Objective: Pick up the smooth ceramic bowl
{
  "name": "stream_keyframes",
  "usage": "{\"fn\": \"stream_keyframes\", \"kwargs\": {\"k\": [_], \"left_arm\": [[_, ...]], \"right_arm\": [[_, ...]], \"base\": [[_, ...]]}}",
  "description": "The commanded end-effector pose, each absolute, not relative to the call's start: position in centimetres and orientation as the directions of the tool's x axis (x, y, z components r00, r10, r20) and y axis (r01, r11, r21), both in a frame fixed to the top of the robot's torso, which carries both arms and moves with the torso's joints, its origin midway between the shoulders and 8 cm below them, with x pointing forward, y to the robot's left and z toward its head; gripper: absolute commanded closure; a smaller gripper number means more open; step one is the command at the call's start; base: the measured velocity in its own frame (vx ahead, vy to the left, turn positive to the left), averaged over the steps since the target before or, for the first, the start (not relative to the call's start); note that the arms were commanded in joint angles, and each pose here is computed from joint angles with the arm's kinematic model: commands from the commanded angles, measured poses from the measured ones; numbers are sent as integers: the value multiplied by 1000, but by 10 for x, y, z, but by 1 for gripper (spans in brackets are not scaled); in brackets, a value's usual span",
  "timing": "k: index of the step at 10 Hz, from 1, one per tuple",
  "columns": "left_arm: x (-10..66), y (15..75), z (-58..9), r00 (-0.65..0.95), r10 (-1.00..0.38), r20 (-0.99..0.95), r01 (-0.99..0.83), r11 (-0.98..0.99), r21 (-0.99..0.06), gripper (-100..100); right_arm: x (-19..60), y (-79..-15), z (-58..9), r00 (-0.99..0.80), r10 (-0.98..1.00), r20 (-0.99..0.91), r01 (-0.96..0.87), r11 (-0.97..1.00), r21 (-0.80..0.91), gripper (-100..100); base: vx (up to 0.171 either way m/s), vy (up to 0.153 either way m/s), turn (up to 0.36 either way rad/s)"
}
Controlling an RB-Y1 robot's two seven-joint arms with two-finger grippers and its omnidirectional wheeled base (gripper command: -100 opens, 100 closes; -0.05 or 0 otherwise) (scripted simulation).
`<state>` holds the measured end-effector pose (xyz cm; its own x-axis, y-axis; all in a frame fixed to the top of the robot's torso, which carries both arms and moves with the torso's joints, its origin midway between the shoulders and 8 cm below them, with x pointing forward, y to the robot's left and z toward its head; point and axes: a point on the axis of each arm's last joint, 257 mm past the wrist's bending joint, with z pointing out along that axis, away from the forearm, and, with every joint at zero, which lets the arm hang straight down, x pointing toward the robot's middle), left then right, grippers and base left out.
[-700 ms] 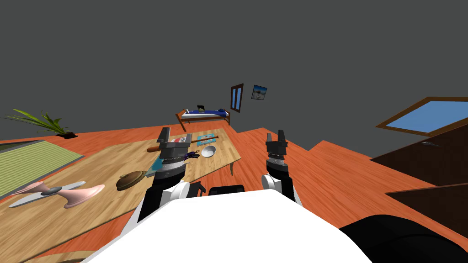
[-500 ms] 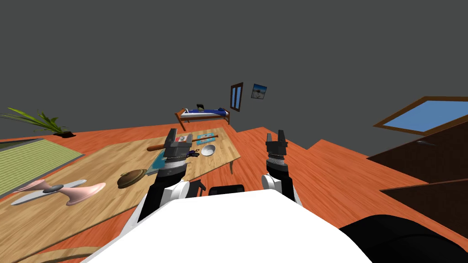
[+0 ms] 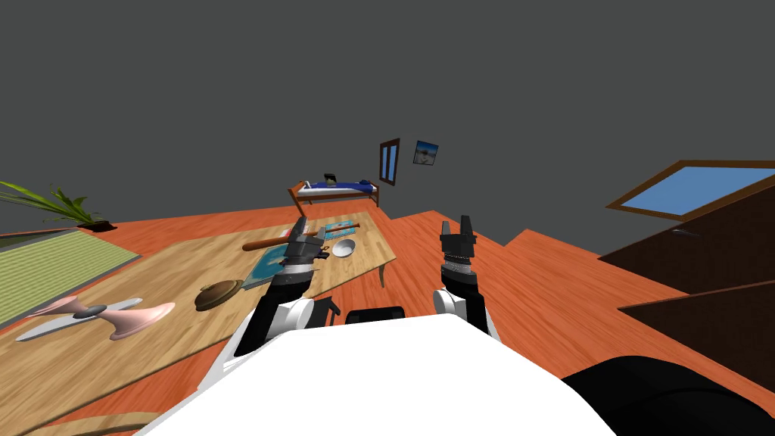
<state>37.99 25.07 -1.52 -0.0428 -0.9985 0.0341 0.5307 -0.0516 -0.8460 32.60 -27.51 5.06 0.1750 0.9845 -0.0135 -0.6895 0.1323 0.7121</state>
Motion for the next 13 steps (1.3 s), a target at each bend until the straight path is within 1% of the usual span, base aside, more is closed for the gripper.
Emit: {"fn": "stream_keyframes", "kwargs": {"k": [1, 6, 13], "left_arm": [[392, 251, -28, -53, -998, 37, 488, -59, -871, -100], [429, 259, -79, -82, -995, 62, 327, -86, -941, -100], [458, 273, -134, -75, -992, 100, 140, -109, -984, -100]], "right_arm": [[326, -275, 51, 175, 984, -13, -689, 132, 712, 0], [326, -275, 51, 175, 984, -13, -689, 132, 712, 0], [326, -275, 51, 175, 984, -13, -689, 132, 712, 0]], "base": [[-11, -2, -37], [-15, -8, -51], [-4, -9, -37]]}}
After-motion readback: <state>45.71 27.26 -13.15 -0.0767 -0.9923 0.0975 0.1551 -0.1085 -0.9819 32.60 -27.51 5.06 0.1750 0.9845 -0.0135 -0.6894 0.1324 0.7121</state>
